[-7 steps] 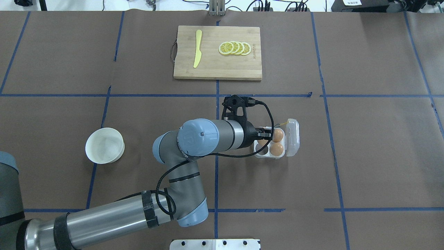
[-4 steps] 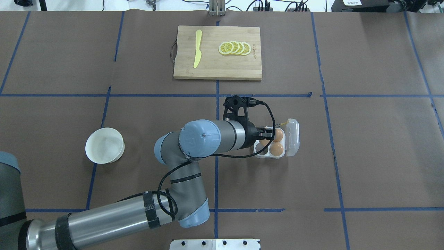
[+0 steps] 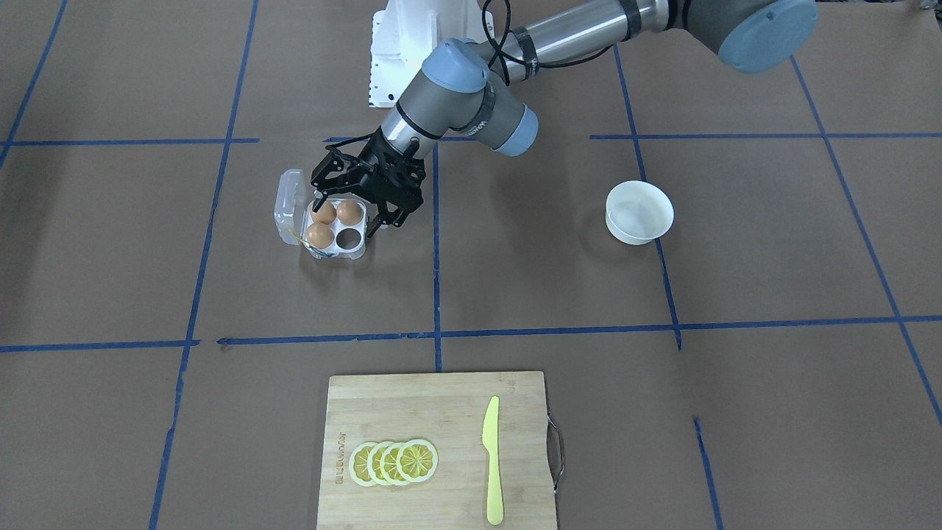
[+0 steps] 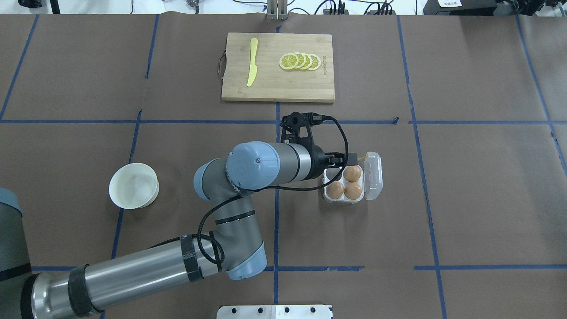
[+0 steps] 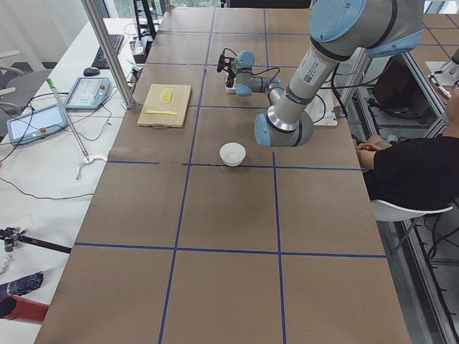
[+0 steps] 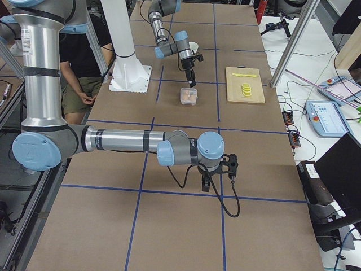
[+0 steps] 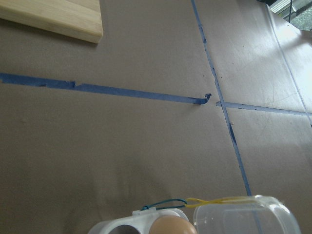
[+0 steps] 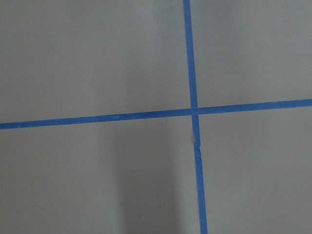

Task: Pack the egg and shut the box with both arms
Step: 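Lower the egg into the slot and open the left gripper, then raise the left gripper away while the right gripper reaches to the box lid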

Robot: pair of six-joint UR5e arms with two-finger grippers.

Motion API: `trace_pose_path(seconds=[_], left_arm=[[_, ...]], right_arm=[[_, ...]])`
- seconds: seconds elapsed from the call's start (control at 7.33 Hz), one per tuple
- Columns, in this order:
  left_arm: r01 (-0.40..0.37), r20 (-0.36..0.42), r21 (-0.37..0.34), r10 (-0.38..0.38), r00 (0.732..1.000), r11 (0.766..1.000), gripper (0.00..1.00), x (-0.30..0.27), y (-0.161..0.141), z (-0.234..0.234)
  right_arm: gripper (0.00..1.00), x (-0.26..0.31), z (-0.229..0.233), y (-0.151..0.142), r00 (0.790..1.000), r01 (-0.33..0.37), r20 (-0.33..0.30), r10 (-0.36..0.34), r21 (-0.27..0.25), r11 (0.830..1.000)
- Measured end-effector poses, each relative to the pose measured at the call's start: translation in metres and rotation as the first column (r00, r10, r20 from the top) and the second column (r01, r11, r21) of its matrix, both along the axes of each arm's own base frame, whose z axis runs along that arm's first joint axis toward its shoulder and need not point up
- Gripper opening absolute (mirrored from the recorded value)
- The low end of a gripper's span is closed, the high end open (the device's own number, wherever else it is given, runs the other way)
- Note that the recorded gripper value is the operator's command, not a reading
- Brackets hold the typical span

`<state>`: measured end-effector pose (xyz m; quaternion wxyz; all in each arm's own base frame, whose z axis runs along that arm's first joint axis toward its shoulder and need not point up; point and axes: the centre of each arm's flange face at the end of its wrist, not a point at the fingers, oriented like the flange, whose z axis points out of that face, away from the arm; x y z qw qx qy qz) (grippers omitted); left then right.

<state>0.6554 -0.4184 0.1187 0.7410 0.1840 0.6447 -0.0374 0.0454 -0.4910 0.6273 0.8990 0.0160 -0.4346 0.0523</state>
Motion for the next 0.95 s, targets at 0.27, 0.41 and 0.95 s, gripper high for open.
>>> trace_pose_path(seconds=[0.27, 0.41, 0.95], left_arm=[[-0.049, 0.121, -0.044, 0.054, 0.991, 0.998, 1.0, -0.046, -0.029, -0.003], [-0.073, 0.196, -0.055, 0.082, 0.977, 0.996, 1.0, -0.077, -0.033, -0.001], [-0.054, 0.414, -0.066, 0.077, 0.907, 0.996, 1.0, -0.228, -0.053, 0.009]], right_arm=[[0.99, -0.032, -0.039, -0.003, 1.0, -0.012, 0.009, 0.012, -0.015, 1.0], [0.93, -0.063, -0.065, -0.004, 1.0, -0.016, 0.012, 0.017, -0.021, 1.0], [0.05, -0.219, -0.145, 0.034, 0.986, -0.044, 0.157, 0.047, -0.024, 0.999]])
